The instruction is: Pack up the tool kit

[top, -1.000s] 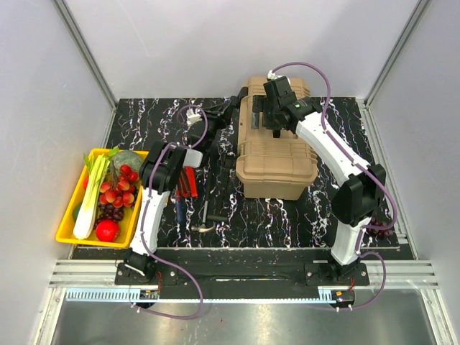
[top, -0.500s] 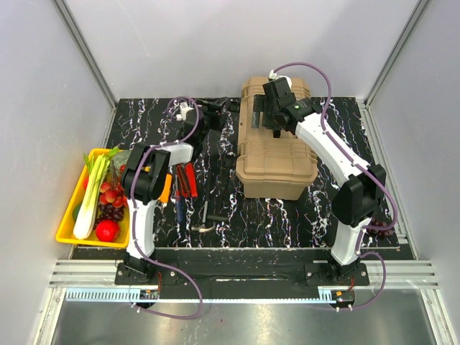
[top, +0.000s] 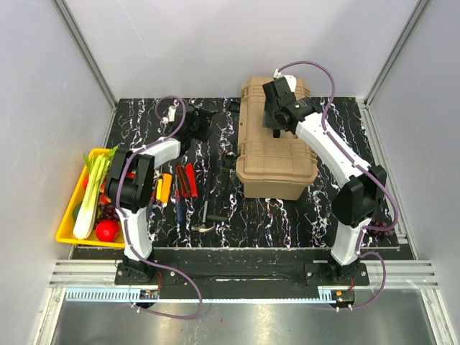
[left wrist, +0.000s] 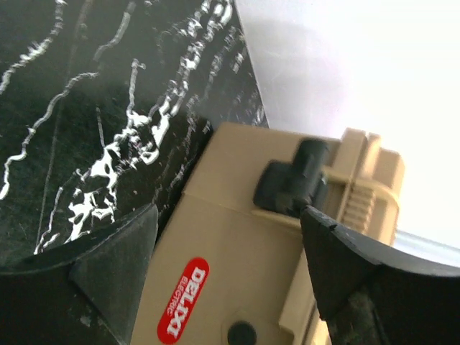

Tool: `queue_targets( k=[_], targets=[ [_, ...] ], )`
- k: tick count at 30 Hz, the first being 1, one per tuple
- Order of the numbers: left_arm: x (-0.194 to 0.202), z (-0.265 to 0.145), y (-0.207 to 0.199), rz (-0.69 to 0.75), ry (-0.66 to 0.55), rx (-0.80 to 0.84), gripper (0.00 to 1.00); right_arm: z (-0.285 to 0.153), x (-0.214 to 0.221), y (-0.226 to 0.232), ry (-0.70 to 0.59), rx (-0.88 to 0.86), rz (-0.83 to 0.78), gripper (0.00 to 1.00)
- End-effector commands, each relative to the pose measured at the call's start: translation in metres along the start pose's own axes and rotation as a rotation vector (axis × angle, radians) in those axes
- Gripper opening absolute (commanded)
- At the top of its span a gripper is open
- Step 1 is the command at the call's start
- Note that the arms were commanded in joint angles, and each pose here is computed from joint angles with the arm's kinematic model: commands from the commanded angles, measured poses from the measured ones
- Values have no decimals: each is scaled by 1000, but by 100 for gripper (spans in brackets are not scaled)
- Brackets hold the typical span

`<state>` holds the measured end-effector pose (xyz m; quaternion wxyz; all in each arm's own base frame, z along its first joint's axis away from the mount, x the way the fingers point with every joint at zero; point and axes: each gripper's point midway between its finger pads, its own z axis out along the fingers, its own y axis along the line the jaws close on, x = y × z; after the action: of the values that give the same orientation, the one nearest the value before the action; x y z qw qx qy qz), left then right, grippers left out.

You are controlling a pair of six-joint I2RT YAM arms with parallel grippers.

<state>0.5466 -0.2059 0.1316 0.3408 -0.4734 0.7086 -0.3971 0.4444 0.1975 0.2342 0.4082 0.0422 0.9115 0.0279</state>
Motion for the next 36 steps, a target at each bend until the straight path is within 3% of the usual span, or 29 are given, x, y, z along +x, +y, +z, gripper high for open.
queue_targets(
  k=[1, 5, 12, 18, 27, 36],
  targets=[
    [8, -45, -60, 135, 147, 251, 83, -23, -22, -13, -58, 43, 47, 34],
    [14, -73, -62, 190, 194, 319, 83, -33, -37, -14, -106, 28, 67, 1],
    [28, -113, -107, 463, 263, 482, 84, -57, -77, 9, -179, -252, 112, 0],
    [40, -130, -112, 500, 301, 570, 85, -71, -91, -4, -209, -410, 201, 0],
    [69, -132, -104, 565, 370, 558, 85, -95, -100, -4, -274, -555, 294, 0],
    [81, -125, -97, 489, 402, 530, 86, -119, -113, -16, -351, -658, 475, 0]
  ],
)
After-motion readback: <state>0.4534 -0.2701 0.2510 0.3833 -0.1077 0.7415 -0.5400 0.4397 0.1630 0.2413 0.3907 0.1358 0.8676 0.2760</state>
